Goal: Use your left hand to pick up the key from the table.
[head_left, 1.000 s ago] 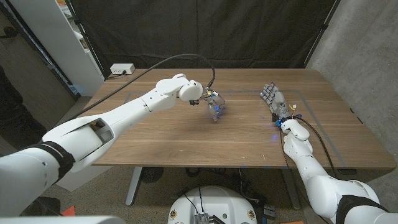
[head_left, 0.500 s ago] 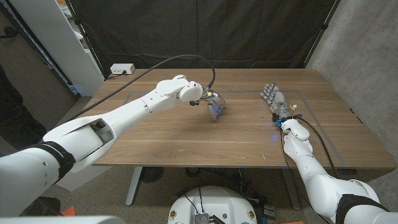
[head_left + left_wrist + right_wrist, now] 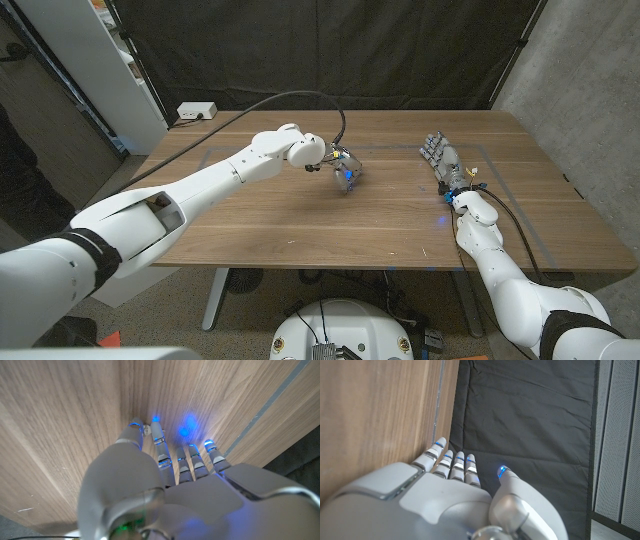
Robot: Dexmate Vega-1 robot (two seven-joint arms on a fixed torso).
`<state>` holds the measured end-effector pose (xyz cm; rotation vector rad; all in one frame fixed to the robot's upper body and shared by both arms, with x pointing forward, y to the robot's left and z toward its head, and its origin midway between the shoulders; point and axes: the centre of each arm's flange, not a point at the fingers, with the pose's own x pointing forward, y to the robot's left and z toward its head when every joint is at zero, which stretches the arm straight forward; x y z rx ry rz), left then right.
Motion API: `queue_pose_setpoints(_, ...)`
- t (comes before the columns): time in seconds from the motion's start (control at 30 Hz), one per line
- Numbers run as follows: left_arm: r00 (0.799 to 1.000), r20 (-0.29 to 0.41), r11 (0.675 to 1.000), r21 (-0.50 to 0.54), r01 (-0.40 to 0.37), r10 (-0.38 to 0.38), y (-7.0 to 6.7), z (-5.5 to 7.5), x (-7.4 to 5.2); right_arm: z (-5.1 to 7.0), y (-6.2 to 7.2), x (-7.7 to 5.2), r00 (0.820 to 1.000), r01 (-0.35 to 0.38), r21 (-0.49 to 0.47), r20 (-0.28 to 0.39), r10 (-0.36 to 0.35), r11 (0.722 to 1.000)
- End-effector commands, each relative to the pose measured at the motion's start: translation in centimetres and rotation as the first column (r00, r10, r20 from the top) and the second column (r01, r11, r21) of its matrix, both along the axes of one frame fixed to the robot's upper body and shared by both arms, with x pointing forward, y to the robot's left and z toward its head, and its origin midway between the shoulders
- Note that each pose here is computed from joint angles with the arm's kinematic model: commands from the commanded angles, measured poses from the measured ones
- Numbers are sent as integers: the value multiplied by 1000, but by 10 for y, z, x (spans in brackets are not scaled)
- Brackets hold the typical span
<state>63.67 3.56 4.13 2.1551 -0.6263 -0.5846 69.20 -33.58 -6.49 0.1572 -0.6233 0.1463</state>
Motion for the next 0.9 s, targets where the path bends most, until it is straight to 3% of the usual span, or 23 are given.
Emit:
queue_pose_setpoints(0.03, 1000, 16, 999, -28, 24, -24, 0, -2, 2, 2, 0, 2, 1000, -2, -11, 2, 2, 1000)
queue_pose_setpoints(0.9, 995, 56, 991, -102, 88, -83, -1, -7, -5, 4, 0, -2, 1000, 11, -25, 12, -10, 1000)
